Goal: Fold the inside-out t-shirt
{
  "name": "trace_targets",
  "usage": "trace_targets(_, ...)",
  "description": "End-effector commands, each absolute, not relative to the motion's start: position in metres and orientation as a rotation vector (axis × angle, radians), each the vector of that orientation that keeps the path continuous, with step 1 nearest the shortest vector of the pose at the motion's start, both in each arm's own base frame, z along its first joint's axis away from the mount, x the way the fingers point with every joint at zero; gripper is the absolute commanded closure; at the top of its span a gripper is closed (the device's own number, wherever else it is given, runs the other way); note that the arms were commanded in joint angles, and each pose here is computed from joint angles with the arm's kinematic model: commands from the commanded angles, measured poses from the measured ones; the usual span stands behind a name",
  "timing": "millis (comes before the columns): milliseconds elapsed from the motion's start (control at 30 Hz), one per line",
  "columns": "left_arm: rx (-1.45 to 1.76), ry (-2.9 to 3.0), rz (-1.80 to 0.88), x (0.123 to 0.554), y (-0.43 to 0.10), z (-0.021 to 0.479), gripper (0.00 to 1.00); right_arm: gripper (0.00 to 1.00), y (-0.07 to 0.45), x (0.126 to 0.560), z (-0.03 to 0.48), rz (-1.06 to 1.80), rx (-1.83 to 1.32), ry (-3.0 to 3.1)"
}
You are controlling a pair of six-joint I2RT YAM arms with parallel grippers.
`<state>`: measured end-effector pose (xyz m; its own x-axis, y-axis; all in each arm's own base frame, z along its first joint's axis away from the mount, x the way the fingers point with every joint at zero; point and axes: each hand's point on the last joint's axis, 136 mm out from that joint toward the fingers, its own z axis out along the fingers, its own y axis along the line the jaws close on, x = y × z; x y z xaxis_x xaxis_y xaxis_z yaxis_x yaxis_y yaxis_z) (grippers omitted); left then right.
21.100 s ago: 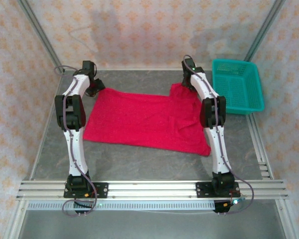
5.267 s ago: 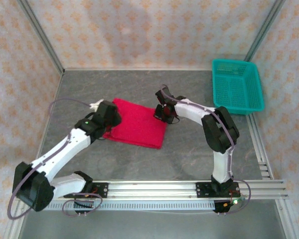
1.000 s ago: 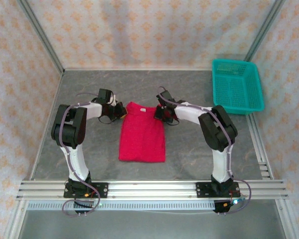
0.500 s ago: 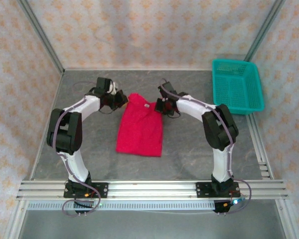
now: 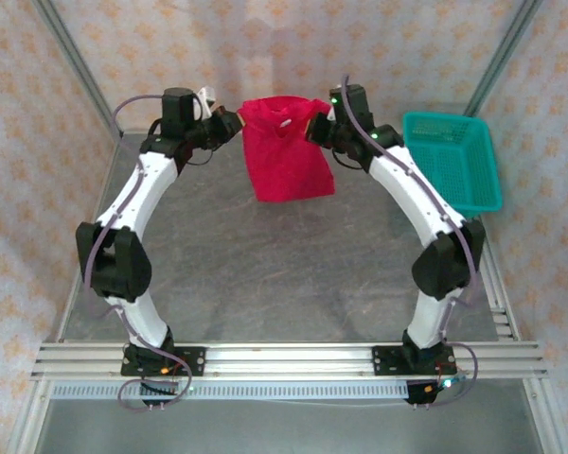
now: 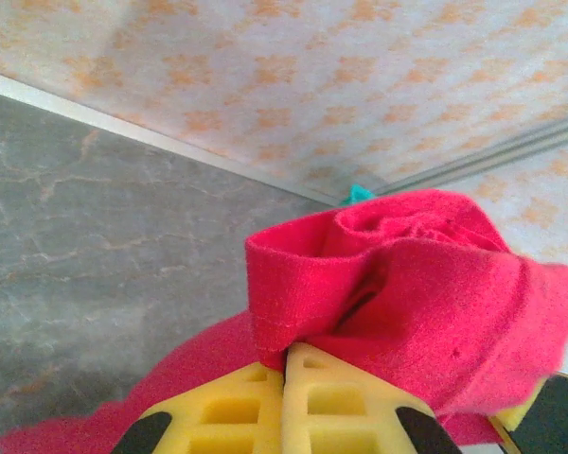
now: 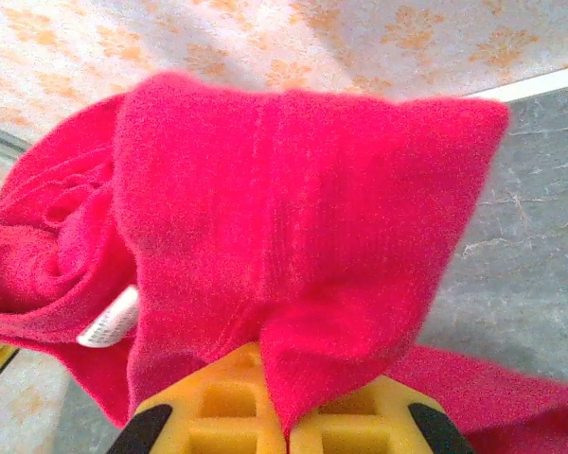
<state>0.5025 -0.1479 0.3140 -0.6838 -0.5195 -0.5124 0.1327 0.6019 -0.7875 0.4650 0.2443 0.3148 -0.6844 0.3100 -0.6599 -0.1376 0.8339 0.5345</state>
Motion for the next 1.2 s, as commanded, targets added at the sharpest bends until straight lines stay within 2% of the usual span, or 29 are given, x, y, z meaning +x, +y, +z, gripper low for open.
trace_targets(0,-0.205,2.010,-1.173,0.465,-0.167,0.326,1.00,1.00,0.254,0.425,0.285,0.781,0.065,2.279)
trace_targets(233,-0.106,2.192,-1.132,0.364,-0.209,0.207,1.00,1.00,0.259,0.312,0.145,0.848,0.084,2.472)
trace_targets(400,-0.193,2.241,-1.094,0.303,-0.197,0.150,1.00,1.00,0.245,0.250,0.106,0.860,0.156,2.492)
trace_targets(633,-0.289,2.232,-0.923,0.277,-0.159,0.140,1.00,1.00,0.222,0.242,0.115,0.787,0.170,2.445)
trace_targets(1167,-0.324,2.222,-0.944,0.293,-0.165,0.162,1.00,1.00,0.234,0.273,0.138,0.694,0.138,2.432)
